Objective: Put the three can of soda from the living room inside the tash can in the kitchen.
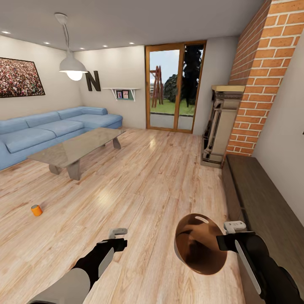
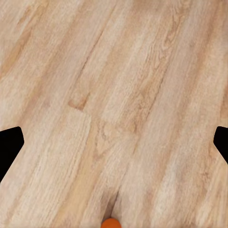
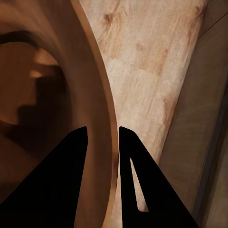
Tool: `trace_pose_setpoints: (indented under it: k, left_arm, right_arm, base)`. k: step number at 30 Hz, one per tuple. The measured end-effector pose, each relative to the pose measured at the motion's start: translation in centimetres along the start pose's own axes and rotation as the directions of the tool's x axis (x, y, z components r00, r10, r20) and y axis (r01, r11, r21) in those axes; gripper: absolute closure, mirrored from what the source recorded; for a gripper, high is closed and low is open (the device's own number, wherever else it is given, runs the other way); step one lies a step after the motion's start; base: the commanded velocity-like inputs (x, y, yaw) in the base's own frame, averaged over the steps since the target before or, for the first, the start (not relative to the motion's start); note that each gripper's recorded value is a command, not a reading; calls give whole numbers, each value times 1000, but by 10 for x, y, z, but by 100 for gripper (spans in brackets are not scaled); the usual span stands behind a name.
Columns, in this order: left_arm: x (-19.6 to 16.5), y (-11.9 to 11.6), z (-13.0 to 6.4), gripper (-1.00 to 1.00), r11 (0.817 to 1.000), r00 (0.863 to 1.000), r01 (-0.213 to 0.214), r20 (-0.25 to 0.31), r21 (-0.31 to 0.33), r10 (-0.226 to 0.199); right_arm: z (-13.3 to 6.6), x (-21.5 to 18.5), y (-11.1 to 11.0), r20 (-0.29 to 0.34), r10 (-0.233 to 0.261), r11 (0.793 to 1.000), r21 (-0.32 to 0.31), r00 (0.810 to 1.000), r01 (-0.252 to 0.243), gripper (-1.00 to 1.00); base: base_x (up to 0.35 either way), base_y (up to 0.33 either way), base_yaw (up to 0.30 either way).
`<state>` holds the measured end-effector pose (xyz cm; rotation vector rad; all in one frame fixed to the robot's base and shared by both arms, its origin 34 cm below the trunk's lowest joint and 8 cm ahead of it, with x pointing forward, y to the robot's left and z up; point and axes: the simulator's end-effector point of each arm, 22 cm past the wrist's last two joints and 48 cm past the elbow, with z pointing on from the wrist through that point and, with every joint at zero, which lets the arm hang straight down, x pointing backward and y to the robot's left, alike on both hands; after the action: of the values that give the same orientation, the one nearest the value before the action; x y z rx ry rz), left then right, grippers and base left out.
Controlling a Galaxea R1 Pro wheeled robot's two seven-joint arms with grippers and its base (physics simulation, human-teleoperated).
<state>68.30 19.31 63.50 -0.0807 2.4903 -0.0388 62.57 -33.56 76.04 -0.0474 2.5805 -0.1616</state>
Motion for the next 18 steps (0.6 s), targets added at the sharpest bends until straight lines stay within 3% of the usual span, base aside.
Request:
trace_pose_setpoints:
  k: [10,14,18]
  left_arm:
    - [3,-1,0,-100,1000,1000,-1,-12,1,1]
    - [13,-1,1,-100,1000,999,-3,-36,2,3]
    - [45,3,4,-100,1000,995,-6,-103,-3,6]
  right_arm:
    - [2,0,1,-5,15,1000,-9,1000,-15,100]
    - [10,3,-20,-30,63,998,20,998,-63,100]
    - [23,-5,-38,-64,120,992,37,991,-117,100]
  base:
    - [1,0,0]
    - [0,0,0]
    - [0,0,0]
